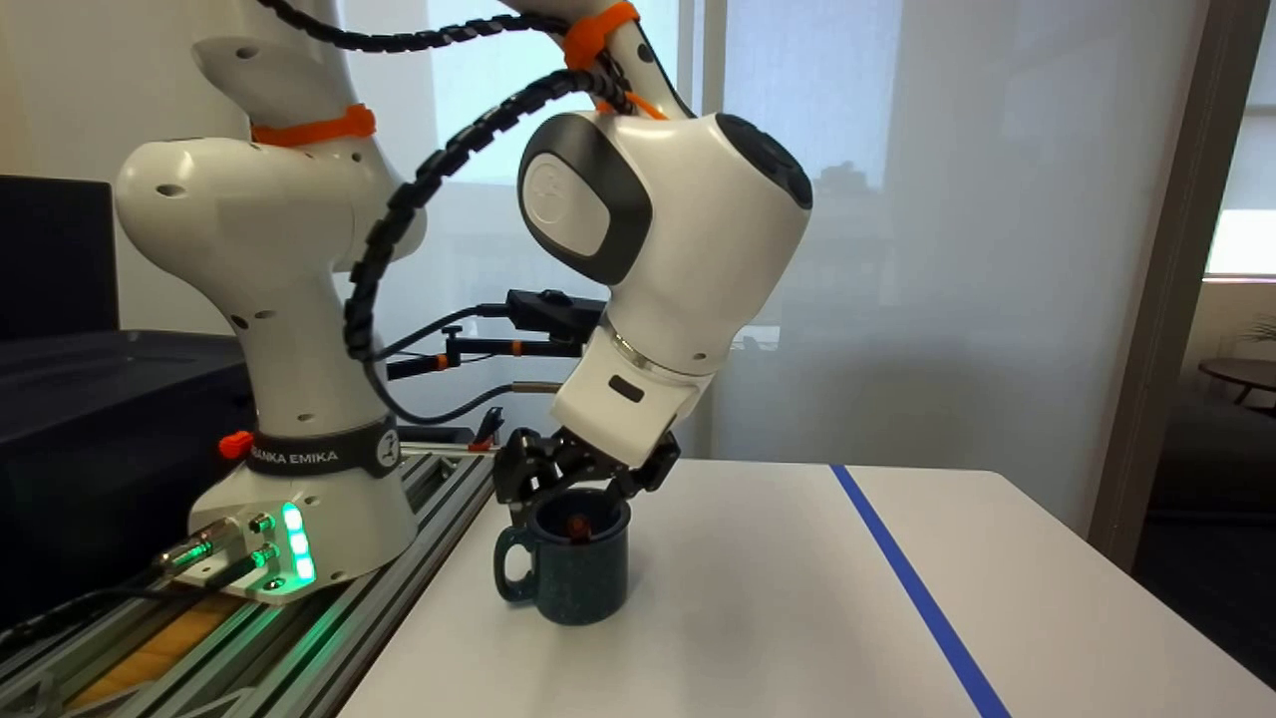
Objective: Remove the marker from the mug
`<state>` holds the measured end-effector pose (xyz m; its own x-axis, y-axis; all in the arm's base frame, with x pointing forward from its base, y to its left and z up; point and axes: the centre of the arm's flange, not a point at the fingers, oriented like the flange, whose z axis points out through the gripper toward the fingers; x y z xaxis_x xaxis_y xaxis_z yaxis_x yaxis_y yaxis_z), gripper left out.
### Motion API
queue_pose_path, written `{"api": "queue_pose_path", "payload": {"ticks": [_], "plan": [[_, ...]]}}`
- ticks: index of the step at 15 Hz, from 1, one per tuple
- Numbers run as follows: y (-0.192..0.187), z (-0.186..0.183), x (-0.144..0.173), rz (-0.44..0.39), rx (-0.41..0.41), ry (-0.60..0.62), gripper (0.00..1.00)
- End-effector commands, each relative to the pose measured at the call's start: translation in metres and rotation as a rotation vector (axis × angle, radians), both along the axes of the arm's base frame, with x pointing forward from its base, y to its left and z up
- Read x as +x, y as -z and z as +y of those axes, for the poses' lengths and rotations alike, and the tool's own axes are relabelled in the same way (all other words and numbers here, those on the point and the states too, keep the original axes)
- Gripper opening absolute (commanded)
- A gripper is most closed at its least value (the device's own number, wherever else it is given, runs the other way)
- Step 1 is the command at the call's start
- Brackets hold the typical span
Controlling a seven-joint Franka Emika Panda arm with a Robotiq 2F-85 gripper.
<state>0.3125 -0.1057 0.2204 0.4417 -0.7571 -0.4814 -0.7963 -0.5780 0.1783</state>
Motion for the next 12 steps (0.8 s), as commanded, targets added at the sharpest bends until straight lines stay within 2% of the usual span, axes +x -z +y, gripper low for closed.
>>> {"api": "queue_pose_path", "payload": {"ticks": [1, 2, 5, 6, 8, 9, 10, 11, 12], "plan": [[0.0051, 0.0063, -0.0213, -0.022, 0.008, 0.001, 0.82], [0.0053, 0.0063, -0.0211, -0.024, 0.007, 0.001, 0.86], [0.006, 0.0065, -0.0212, -0.027, 0.011, -0.001, 0.79], [0.0059, 0.0065, -0.0212, -0.027, 0.012, -0.002, 0.71], [0.0057, 0.0073, -0.0213, -0.03, 0.015, -0.007, 0.71], [0.0056, 0.0077, -0.0212, -0.031, 0.015, -0.008, 0.61], [0.0054, 0.0081, -0.0212, -0.033, 0.015, -0.012, 0.65], [0.005, 0.0084, -0.0209, -0.035, 0.017, -0.016, 0.63], [0.0045, 0.0086, -0.0209, -0.037, 0.018, -0.018, 0.56]]}}
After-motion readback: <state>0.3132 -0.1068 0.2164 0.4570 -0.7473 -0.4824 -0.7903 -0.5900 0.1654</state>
